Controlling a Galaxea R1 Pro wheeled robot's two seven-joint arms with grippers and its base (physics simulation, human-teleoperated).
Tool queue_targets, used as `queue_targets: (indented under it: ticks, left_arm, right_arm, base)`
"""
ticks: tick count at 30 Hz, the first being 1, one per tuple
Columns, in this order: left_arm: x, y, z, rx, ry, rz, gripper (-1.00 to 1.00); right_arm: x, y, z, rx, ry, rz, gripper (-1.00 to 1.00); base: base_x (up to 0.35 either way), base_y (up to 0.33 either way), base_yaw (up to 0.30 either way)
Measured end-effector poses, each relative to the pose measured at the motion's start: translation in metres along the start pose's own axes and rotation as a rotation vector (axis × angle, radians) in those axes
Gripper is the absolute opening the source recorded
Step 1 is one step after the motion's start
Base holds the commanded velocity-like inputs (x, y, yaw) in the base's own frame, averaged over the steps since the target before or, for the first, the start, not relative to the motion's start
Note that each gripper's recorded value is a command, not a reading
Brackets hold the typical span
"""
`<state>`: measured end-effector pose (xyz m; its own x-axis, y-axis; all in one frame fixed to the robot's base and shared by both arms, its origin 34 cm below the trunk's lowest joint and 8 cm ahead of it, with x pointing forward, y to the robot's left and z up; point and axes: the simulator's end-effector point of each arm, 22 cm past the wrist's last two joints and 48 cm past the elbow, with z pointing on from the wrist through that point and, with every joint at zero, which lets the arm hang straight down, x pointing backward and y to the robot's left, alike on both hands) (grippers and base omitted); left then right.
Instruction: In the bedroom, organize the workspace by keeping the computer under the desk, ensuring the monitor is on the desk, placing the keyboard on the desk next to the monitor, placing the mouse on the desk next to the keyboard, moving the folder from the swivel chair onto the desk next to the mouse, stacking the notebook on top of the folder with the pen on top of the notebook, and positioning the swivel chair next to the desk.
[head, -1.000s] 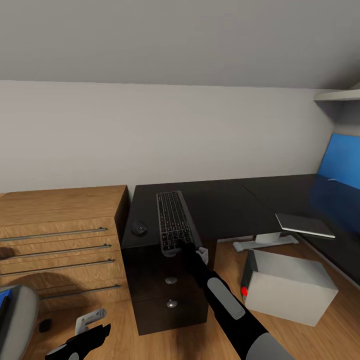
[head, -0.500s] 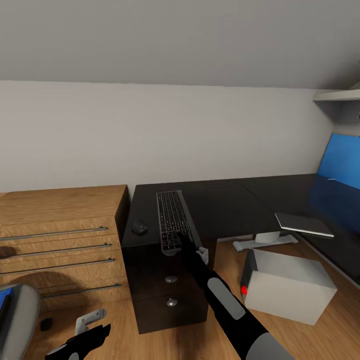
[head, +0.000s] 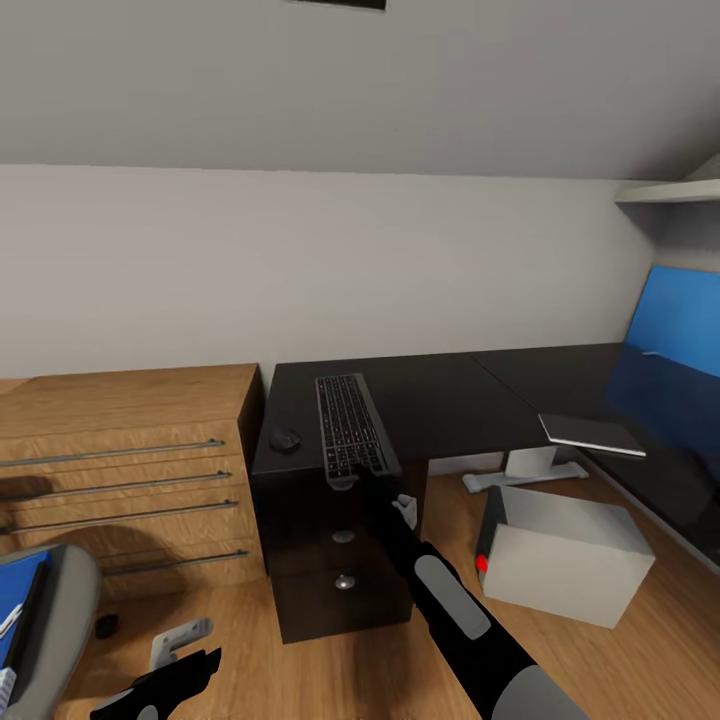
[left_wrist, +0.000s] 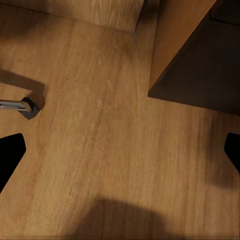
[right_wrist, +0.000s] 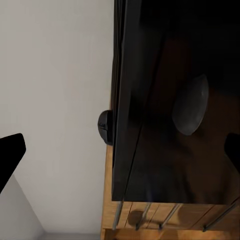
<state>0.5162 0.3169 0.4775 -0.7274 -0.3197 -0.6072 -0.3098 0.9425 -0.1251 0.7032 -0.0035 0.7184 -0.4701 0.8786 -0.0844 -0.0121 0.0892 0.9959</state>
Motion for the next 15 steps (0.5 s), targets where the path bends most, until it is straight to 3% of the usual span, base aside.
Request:
queue_targets:
  ticks: [15]
  left_arm:
    - [0.0,0.0,0.0,0.0,0.0,0.0,1.0]
  right_arm:
    - [0.0,0.0,0.0,0.0,0.0,-0.001,1.0]
  base:
    - [-0.006,0.0,0.0]
